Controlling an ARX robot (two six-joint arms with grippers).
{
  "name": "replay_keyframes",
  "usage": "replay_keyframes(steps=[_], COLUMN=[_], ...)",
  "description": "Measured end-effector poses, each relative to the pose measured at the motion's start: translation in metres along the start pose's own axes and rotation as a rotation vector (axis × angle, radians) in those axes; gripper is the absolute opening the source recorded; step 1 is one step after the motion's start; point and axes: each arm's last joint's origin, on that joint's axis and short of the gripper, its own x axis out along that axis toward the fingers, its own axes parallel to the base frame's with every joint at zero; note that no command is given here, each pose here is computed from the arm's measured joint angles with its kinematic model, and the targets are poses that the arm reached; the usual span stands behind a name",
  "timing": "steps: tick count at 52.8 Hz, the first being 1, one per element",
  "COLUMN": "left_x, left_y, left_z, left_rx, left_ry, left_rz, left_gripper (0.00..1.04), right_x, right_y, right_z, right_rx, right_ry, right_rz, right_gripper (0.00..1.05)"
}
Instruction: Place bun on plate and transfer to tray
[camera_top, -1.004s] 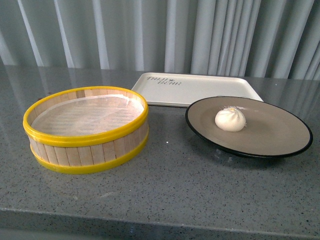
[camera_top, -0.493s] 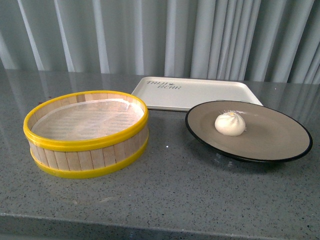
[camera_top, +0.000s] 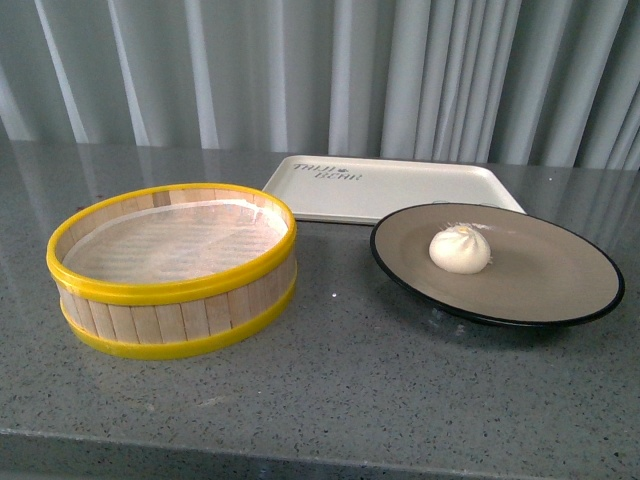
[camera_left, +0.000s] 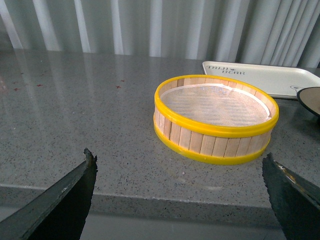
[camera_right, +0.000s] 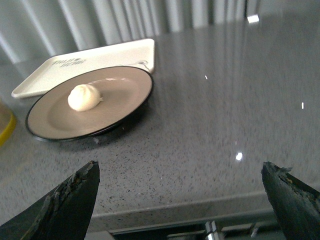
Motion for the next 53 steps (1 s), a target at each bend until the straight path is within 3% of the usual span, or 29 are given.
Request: replay_keyframes(steps=[6,12,30,53], left_x=[0.0,0.0,0.0,0.0], left_y=[0.0,0.0,0.0,0.0], left_z=[0.0,0.0,0.0,0.0], left_rx=[0.0,0.0,0.0,0.0], left_ry=[0.0,0.0,0.0,0.0], left_rz=[0.0,0.0,0.0,0.0], left_gripper=[0.98,0.98,0.98,0.98], right_x=[0.024,0.039,0.065,0.099], right_y=[0.022,0.039,0.058,0.057], right_z=[0.01,0.013,0.008,0.007], right_rx=[0.386,0.536,0.839,1.026], right_ry=[0.041,0.102,0.245,0.336], right_rz=[0.048,0.089,0.039,-0.005], right_gripper=[0.96,0.96,0.96,0.96])
